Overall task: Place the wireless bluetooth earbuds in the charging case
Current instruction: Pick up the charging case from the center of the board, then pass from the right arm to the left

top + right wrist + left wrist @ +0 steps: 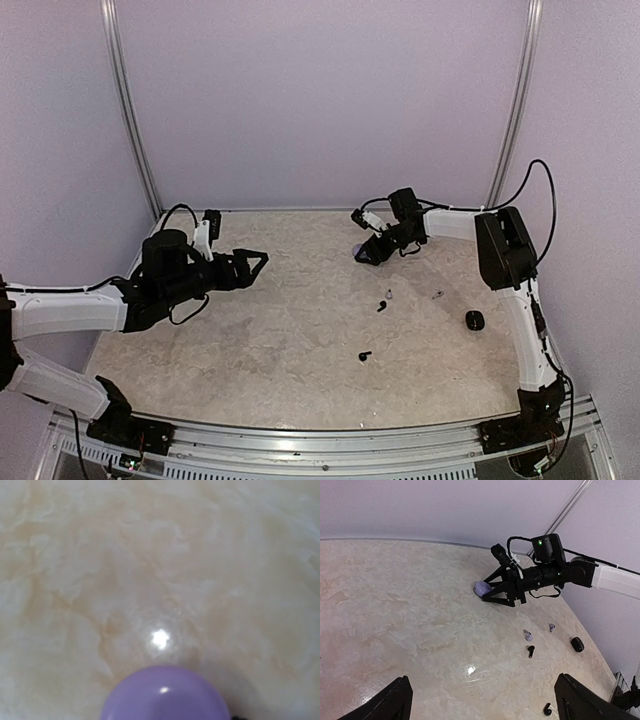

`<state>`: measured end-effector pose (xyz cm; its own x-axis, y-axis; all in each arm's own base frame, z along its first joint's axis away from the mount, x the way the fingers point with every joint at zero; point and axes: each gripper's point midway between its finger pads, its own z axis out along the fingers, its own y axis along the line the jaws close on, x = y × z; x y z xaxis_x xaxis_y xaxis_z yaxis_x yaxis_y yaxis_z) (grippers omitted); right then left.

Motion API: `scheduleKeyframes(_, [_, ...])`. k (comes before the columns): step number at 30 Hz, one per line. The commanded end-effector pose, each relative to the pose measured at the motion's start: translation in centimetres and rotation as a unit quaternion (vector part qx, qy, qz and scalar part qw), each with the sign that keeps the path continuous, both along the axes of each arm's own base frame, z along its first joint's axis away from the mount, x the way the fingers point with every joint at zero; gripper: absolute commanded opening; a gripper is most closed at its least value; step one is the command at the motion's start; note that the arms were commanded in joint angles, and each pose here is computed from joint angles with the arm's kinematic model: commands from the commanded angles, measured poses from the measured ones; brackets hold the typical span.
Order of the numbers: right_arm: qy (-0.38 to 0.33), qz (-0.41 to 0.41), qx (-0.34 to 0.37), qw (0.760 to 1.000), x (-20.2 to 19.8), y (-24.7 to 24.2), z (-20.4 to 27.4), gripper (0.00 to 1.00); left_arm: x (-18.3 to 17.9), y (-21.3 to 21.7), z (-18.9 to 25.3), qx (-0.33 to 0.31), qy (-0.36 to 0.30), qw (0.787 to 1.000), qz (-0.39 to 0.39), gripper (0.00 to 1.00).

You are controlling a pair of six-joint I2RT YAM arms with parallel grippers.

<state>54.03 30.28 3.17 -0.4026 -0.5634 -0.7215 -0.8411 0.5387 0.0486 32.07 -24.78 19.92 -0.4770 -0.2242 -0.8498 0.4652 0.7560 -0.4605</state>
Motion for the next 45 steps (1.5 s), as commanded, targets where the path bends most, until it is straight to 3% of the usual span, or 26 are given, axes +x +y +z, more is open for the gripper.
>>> scheduleKeyframes(1, [0.022,0.019,-0.006,1.000,-0.9,0.6,-1.7,0.58,0.2,-0.4,0.6,0.005,-0.015,1.000,-0.007,0.99])
scheduleKeyframes(7, [0.018,0.032,-0.004,0.999,-2.7,1.3,0.0,0.46,0.5,0.5,0.5,0.019,-0.032,0.999,0.026,0.99])
scheduleKeyframes(12, [0.061,0.021,0.024,0.998,-5.9,2.1,2.3,0.44,-0.8,0.4,1.4,0.067,-0.105,0.992,0.031,0.99])
scheduleKeyframes(19, [0.141,0.017,0.094,0.985,-13.0,2.2,6.6,0.41,-3.4,-1.6,0.5,0.166,-0.183,0.968,-0.045,0.99])
scheduleKeyframes(29, [0.245,0.058,0.131,0.959,-23.5,3.7,9.4,0.41,-9.2,-7.8,-3.9,0.314,-0.270,0.884,-0.217,0.96])
scheduleKeyframes(36, [0.299,0.094,0.123,0.942,-30.1,4.9,9.5,0.41,-11.2,-11.9,-5.2,0.358,-0.287,0.833,-0.310,0.76])
scheduleKeyframes(45, [0.356,0.111,0.128,0.919,-34.6,5.8,9.7,0.38,-13.0,-14.6,-6.0,0.399,-0.320,0.780,-0.360,0.61])
